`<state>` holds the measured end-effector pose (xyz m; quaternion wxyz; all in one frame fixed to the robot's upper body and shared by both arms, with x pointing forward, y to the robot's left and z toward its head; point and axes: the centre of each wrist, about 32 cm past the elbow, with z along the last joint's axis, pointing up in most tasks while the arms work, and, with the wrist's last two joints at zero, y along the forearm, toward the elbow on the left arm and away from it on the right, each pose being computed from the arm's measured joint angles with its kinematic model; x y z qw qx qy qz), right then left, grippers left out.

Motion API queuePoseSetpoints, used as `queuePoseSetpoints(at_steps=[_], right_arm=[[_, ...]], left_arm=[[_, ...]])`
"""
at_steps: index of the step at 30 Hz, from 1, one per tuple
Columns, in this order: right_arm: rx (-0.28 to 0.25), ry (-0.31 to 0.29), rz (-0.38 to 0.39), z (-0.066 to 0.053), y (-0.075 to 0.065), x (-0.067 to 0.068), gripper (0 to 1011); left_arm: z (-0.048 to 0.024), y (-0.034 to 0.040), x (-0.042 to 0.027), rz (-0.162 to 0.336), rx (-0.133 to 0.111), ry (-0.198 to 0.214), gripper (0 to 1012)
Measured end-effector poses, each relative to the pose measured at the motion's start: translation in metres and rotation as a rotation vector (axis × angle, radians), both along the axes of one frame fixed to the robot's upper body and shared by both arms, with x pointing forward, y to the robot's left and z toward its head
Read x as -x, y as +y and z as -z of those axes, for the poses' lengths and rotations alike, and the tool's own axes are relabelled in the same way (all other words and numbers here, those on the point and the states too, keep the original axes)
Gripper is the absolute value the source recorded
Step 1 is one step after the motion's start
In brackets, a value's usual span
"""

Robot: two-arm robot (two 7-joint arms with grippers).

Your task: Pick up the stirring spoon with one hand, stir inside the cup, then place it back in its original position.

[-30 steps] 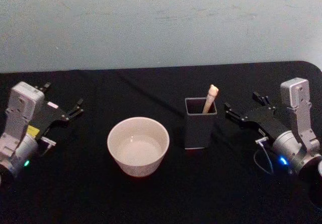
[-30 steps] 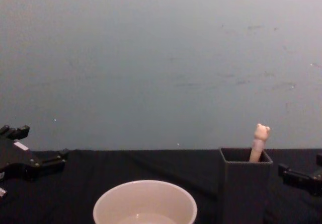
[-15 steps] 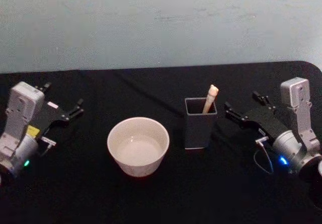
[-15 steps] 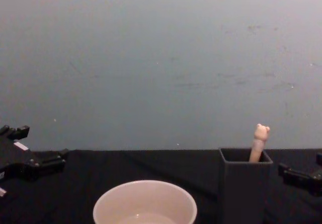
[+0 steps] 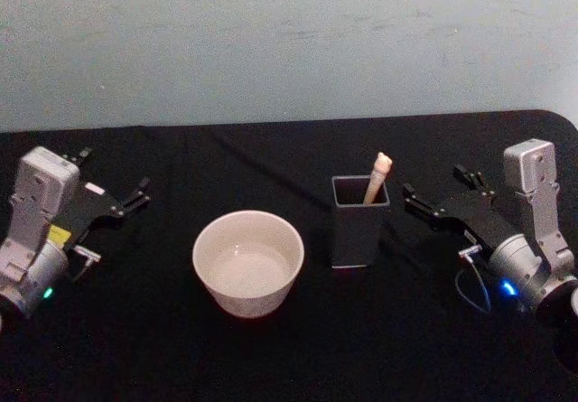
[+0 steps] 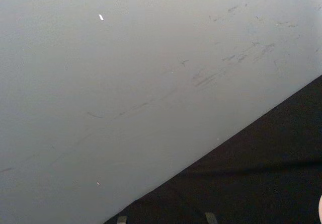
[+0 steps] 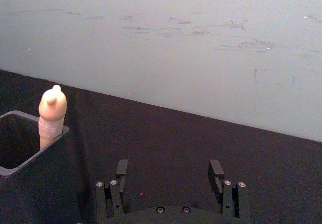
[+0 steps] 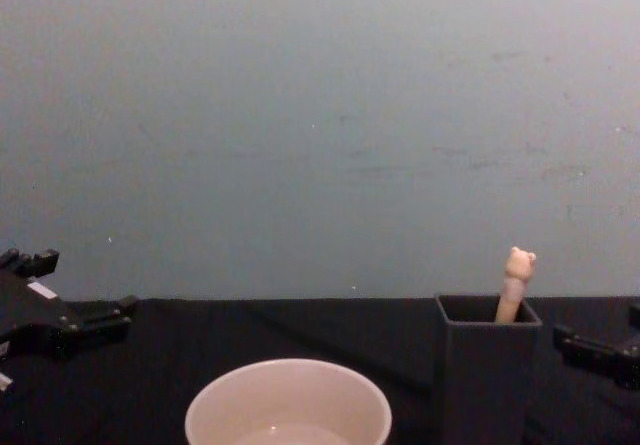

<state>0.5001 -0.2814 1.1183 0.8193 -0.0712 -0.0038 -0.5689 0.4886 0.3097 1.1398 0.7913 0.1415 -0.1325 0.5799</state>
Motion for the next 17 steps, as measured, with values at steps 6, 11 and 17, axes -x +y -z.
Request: queuePoseSetpoints(at_steps=[6,11,17], right_arm=[[0.0,0.0,0.0,0.0,0.0,0.0,1002],[0.0,0.0,0.0,0.0,0.0,0.0,1002],[0.0,0.0,0.0,0.0,0.0,0.0,1002]], left_arm=[[0.0,0.0,0.0,0.0,0.0,0.0,1001],[0.0,0.0,0.0,0.0,0.0,0.0,1001],[0.0,0.0,0.0,0.0,0.0,0.0,1001]])
